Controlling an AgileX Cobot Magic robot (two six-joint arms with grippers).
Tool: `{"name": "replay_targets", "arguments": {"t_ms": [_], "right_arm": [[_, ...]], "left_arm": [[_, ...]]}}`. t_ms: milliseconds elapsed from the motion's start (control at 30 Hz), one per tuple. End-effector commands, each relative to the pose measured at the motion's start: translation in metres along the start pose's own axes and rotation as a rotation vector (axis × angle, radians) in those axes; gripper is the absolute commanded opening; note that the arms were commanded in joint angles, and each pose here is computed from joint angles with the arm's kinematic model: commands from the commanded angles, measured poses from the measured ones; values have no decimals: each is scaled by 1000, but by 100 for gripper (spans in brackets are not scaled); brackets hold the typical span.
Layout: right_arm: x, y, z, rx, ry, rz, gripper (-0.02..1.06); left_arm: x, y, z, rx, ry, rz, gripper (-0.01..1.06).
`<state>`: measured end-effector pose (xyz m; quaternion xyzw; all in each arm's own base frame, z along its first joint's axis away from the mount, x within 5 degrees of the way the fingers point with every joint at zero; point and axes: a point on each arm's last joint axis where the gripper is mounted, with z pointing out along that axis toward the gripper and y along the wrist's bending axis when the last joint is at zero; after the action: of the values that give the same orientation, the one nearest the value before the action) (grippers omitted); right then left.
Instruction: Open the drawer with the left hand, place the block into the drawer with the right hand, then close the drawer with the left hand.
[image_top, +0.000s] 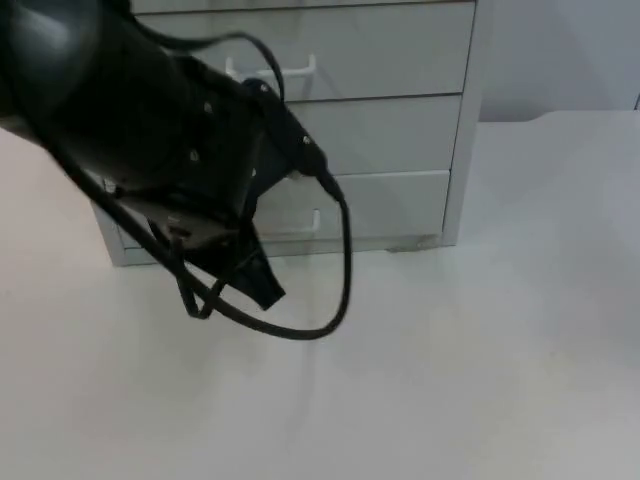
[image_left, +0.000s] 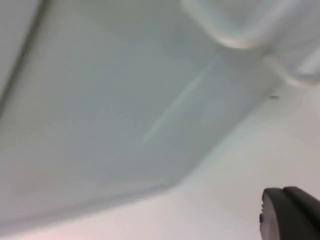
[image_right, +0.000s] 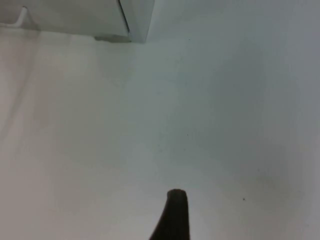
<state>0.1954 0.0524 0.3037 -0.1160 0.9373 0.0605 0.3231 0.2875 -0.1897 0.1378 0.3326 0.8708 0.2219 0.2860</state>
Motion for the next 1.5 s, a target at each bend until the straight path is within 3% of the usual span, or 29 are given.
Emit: {"name": "replay_targets", "arguments": {"t_ms": [0,200,600,700,800,967,1300,1467], "right_arm": [[1,-1,-5,6,-19,-8,70],[2,-1,-10,6,-33,-9,70],[1,0,-10,3,-46,-23,70],[0,1,-12,-10,-58,-44,70],[1,2,-19,-8,-92,-55,70],[4,3,-50,-5,-237,-103,70],[20,6,-97,-3,-415,-159,70],[35,13,-105,-63,-455,-223,70]], "left_arm": [[8,6,-40,65,-3,-79,0],[26,20,-81,182,-34,-180,0],[39,52,-131,232,-142,-270,0],[44,66,-150,232,-213,-315,0],[49,76,-164,229,-261,-346,0],[67,102,-203,246,-409,-403,0],[107,128,-253,296,-619,-396,0],[128,132,-267,335,-637,-403,0]]}}
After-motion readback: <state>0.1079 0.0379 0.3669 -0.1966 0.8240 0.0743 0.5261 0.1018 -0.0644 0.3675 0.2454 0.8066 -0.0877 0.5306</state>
